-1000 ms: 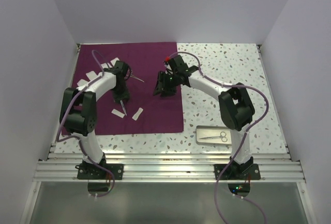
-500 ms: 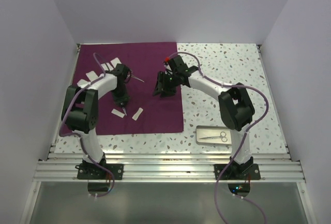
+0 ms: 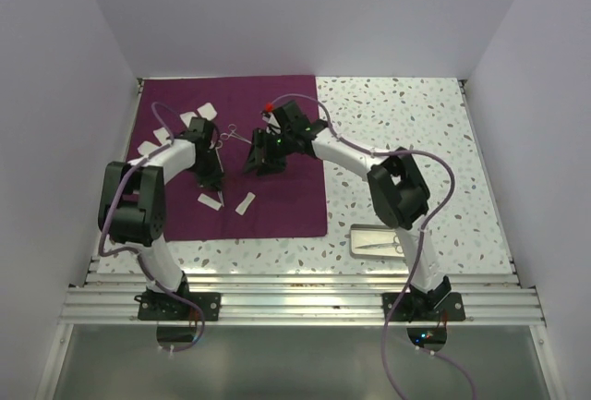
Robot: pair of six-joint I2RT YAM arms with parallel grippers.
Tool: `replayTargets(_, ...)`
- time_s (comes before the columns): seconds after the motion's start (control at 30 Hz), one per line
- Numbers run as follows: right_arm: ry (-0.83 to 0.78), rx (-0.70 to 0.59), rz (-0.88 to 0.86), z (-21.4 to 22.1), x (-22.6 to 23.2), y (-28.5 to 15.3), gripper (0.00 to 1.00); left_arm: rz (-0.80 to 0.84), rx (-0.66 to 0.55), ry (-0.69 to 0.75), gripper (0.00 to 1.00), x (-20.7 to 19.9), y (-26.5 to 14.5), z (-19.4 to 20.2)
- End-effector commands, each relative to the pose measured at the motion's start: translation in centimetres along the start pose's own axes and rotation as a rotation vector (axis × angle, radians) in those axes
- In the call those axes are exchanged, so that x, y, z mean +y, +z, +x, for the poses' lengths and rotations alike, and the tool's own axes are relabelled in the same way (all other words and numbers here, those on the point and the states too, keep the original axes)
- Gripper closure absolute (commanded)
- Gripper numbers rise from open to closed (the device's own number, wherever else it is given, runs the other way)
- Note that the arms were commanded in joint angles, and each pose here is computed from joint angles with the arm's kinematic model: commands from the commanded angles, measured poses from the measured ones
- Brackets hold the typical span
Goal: Prepare the surgical pack
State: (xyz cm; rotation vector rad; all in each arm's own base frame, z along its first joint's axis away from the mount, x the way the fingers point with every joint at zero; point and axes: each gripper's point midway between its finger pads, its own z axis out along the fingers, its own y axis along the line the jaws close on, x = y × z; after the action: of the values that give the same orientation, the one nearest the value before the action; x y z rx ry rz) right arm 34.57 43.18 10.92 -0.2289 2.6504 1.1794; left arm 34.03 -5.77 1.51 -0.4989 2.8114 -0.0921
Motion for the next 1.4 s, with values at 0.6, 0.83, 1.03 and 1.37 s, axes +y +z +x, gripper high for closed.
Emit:
replayTargets(0.6,0.099,-0.032,-0.178,-2.7,5.2,9.9,0.49,0.148,-0.034,0.091,1.0,0.6,0.1,1.8)
replayTargets(0.83,0.094,-0.025,-0.167,-1.8,4.7,11.9,0.53,0.17,-0.029,0.088,1.0,0.5,0.1,2.3)
replayTargets(1.03,0.106,-0.024,-0.185,-1.4,5.0,12.9,0.59,0.182,-0.031,0.092,1.0,0.3,0.0,2.3)
replayTargets(1.37,0.117,-0.022,-0.186,-1.2,5.0,14.2,0.62,0.205,-0.033,0.091,1.0,0.0,-0.2,2.2)
